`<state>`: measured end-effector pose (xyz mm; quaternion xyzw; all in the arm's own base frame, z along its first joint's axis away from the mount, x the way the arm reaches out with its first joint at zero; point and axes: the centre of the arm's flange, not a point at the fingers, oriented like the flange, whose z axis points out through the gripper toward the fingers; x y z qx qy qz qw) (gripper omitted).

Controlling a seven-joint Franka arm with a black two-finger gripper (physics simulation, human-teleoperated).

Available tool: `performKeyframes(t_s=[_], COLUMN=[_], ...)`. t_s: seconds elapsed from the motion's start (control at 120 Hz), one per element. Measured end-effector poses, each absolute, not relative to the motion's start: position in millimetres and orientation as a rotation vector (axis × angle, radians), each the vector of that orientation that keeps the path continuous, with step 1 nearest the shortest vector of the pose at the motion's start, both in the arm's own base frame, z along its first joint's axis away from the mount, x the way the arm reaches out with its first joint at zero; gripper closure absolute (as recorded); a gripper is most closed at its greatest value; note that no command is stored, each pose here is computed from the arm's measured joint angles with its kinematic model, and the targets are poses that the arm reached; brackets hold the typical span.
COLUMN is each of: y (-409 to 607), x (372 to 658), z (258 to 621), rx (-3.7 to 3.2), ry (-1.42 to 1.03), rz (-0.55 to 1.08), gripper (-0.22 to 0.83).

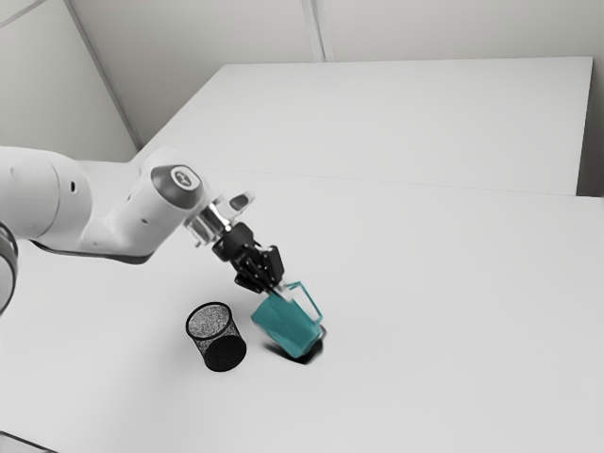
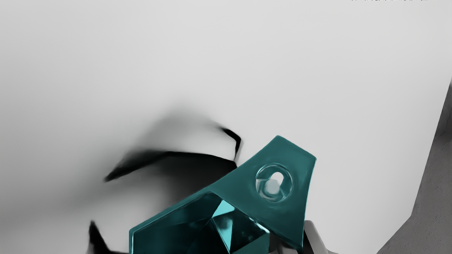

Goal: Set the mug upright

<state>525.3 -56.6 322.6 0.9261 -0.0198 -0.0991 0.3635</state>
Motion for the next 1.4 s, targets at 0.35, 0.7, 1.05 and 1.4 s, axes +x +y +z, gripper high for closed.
performKeyframes(t_s=[0.35, 0.7, 1.05, 1.4], y=[-70, -68, -46, -40], x=[523, 557, 588, 585], z=[363, 413, 422, 406], rx=[2.426, 2.646, 2.874, 2.980], ry=[-0.083, -0.258, -0.377, -0.465], rz=[-0.241, -0.161, -0.161, -0.347], gripper=[0.79, 0.79, 0.79, 0.79])
